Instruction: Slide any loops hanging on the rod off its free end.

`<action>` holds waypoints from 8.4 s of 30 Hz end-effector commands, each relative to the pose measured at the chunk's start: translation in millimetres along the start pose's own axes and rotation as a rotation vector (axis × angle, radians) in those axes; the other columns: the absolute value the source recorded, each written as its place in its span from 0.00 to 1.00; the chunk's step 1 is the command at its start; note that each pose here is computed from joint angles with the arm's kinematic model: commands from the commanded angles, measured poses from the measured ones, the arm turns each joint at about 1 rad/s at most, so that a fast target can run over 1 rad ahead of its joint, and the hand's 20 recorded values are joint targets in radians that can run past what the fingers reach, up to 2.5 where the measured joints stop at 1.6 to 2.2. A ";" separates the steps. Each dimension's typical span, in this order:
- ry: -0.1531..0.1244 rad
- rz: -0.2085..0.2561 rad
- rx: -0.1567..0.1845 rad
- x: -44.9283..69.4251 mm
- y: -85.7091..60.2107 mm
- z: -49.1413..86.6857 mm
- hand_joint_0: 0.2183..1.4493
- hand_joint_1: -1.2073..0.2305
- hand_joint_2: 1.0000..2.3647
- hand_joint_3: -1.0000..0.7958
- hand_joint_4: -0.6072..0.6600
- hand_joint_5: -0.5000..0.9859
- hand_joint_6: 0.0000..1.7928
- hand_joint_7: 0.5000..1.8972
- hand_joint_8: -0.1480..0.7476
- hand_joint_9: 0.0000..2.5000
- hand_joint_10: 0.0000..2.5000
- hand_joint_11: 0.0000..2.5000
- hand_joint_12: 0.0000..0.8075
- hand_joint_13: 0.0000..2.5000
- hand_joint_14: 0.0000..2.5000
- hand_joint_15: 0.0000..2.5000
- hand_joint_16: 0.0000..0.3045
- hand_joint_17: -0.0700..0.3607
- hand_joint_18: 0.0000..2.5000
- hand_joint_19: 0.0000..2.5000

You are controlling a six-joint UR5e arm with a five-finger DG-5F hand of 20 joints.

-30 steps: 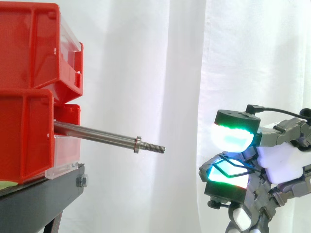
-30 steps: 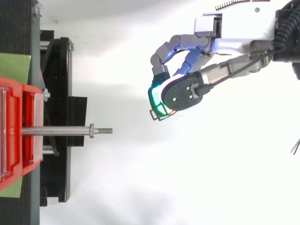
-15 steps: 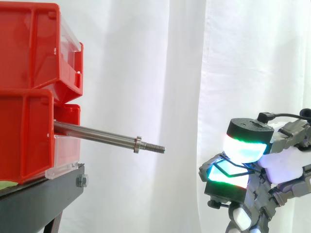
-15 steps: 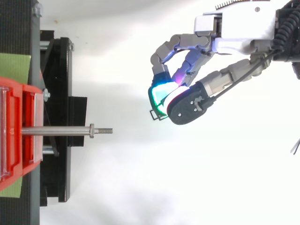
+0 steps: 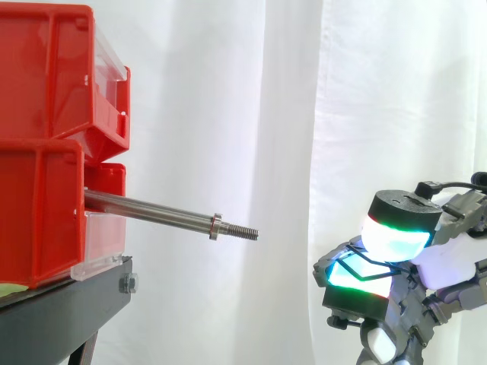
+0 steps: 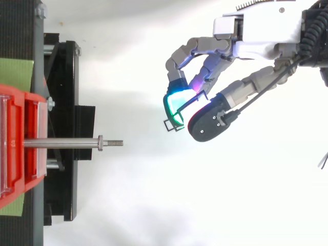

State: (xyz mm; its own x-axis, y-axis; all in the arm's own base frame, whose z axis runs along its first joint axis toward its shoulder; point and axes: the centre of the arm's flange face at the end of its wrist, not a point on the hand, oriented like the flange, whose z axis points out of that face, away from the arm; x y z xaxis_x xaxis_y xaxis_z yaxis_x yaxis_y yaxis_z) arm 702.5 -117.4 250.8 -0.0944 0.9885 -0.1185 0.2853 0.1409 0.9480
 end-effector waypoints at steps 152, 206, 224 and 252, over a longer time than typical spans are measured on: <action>0.001 0.002 0.024 -1.7 -2.9 -2.9 0.28 0.34 0.01 0.33 0.61 0.23 0.44 0.60 0.49 0.37 0.00 0.12 0.33 0.33 0.00 0.05 0.14 0.39 0.29 0.13; 0.003 0.002 0.030 -1.5 -3.5 -3.5 0.28 0.36 0.02 0.45 0.59 0.22 0.47 0.61 0.51 0.38 0.00 0.13 0.33 0.33 0.00 0.05 0.14 0.39 0.30 0.13; 0.006 0.003 0.031 -2.0 -3.7 -3.9 0.24 0.40 0.00 0.28 0.62 0.22 0.47 0.55 0.52 0.38 0.00 0.12 0.34 0.34 0.00 0.06 0.15 0.40 0.30 0.13; 0.009 0.003 0.037 -0.9 -4.1 -4.3 0.29 0.33 0.01 0.38 0.61 0.21 0.47 0.57 0.50 0.36 0.00 0.13 0.33 0.34 0.00 0.06 0.14 0.39 0.30 0.13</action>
State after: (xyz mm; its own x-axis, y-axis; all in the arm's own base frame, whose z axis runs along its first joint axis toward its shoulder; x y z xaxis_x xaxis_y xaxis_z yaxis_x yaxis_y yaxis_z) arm 697.2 -120.1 248.2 -0.1003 0.9885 -0.1133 0.3205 0.1399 0.9369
